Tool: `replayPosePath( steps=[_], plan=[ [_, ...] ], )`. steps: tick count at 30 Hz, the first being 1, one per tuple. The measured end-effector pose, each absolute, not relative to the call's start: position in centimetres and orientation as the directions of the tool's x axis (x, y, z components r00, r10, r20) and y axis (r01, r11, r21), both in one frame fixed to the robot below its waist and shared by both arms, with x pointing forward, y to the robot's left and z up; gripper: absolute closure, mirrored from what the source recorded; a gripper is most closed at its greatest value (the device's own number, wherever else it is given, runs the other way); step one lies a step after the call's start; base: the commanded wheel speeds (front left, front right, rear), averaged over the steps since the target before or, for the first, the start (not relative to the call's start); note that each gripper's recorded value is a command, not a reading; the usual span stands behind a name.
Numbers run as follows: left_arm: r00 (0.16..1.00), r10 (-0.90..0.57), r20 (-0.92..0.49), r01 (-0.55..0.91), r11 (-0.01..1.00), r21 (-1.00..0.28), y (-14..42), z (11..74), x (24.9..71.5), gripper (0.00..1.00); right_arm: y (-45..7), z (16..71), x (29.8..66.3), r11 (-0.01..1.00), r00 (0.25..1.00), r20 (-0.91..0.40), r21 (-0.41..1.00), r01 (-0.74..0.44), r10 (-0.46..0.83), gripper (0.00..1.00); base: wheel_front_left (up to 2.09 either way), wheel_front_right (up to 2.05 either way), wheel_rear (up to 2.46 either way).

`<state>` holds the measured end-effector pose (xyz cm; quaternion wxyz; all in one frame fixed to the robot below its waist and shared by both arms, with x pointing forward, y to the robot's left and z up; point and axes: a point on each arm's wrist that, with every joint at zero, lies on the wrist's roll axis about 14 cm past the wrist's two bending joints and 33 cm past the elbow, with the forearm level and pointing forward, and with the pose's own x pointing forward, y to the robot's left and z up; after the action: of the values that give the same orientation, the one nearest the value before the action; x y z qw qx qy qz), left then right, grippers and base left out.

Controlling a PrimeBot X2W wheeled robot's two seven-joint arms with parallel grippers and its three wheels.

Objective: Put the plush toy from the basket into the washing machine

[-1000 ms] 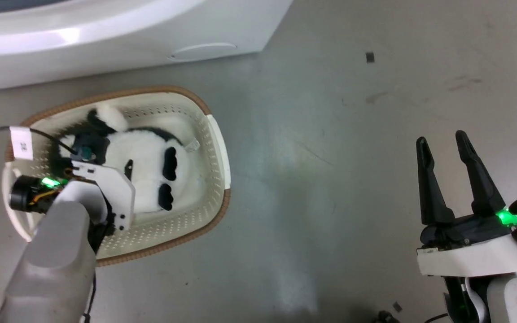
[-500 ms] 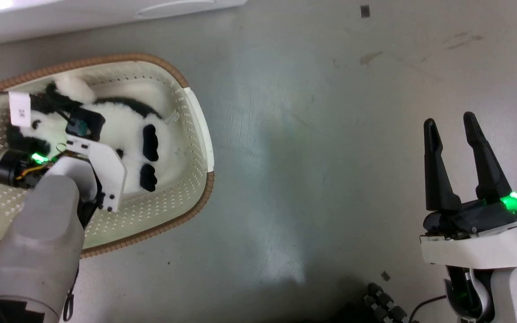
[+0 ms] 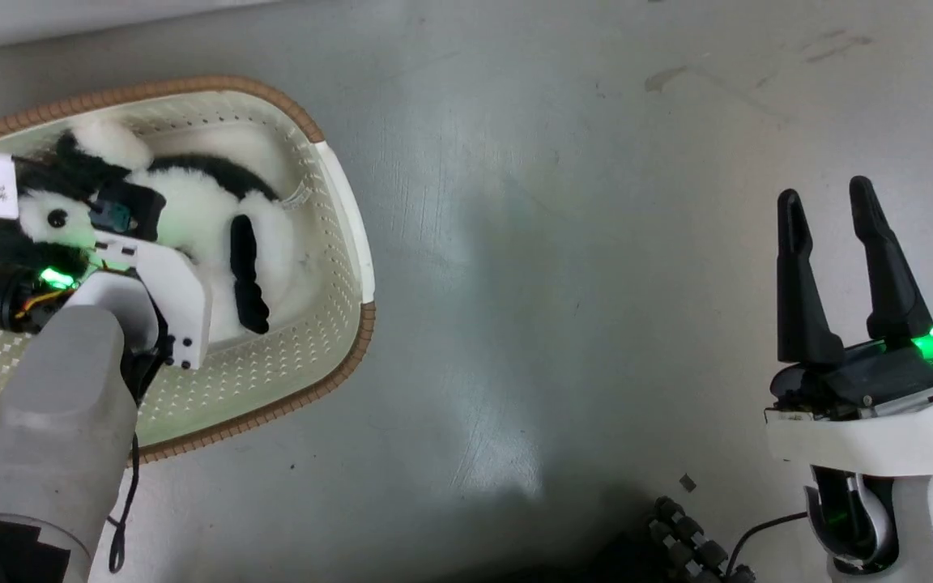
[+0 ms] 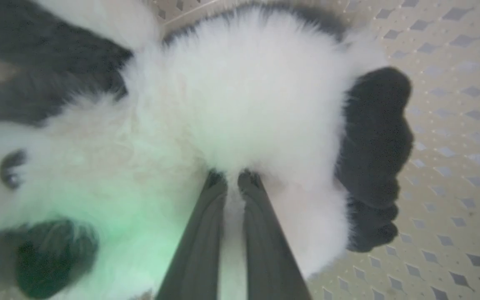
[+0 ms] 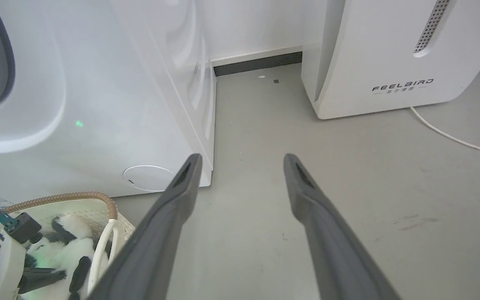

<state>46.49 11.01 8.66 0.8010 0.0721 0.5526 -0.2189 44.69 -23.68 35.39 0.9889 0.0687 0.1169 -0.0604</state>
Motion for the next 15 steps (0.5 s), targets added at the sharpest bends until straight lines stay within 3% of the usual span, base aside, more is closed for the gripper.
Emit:
replayPosePath(
  steps=[10, 15],
  plan=[
    [0.448, -0.319, -0.835, 0.367, 0.918, -0.153, 10.3, 14.0, 46.2, 1.00, -25.4, 39.9, 44.5, 0.984, 0.980, -0.135, 0.078, 0.159, -0.147, 0.00, 0.00, 0.00, 0.00],
    [0.559, -0.334, -0.759, 0.336, 0.928, -0.161, 10.2, 18.2, 46.2, 1.00, -25.2, 42.7, 44.0, 0.977, 0.986, -0.068, 0.136, 0.162, -0.154, 0.00, 0.00, 0.00, 0.00]
  ],
)
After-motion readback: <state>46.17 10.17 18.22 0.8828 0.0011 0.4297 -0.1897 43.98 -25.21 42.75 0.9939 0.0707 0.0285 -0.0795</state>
